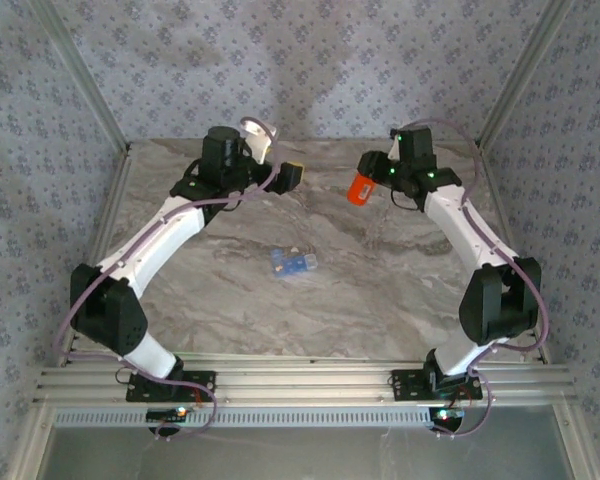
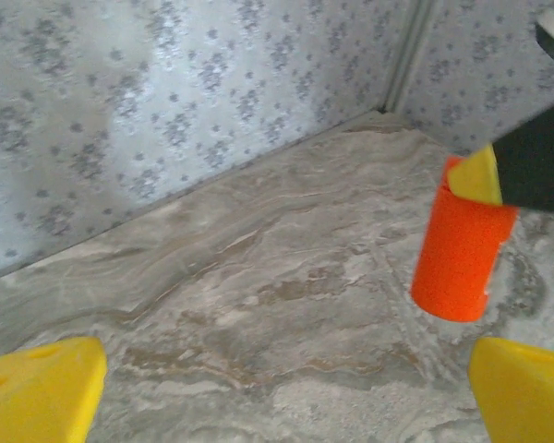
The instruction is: Sort the pills into containers
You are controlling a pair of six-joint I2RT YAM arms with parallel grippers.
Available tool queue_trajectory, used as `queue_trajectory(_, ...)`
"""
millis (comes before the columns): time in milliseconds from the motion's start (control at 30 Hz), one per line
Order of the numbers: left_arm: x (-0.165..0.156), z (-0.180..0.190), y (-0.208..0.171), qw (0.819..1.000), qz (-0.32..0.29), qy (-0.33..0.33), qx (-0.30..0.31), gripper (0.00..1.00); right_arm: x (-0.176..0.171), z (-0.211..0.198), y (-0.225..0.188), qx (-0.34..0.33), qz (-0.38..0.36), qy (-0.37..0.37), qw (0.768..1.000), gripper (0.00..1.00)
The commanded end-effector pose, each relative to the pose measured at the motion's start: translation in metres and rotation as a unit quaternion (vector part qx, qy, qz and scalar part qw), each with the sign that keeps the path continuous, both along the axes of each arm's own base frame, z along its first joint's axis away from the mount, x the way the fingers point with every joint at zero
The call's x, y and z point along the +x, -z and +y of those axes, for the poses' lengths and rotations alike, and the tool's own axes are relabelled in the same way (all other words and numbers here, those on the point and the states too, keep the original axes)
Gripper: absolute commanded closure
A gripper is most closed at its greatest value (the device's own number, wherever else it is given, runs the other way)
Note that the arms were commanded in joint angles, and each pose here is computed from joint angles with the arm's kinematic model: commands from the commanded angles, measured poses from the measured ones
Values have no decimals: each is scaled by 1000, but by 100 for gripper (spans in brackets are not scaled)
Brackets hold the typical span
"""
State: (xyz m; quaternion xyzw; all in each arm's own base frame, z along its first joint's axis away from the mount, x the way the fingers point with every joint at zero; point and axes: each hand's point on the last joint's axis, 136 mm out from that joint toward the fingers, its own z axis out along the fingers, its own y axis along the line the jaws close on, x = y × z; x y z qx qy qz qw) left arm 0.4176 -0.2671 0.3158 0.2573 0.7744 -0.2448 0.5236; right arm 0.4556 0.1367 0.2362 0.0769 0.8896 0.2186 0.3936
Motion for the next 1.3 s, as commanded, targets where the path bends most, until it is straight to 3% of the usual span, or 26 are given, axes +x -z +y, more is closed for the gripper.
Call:
queue_trajectory(0,4,19,-15,999,-14,-44,-7,1,2,-21,3,-101,-51,27,993,69)
queue_trajectory(267,4,43,-10,996,16,-82,-21,0,-6,-49,69,-187,-33,89,978,69)
queue_trajectory(633,7,84,-19,977,-26,-194,-89,0,-21,-62,110,-220,-30,134,966,69)
queue_trajectory(800,2,86,-11,979,-23,-184,-82,1,-32,-57,128,-222,-21,136,965,67)
queue_trajectory(1267,-1,82,-4,983,-13,-167,-72,0,-64,-63,130,-213,-5,162,964,34)
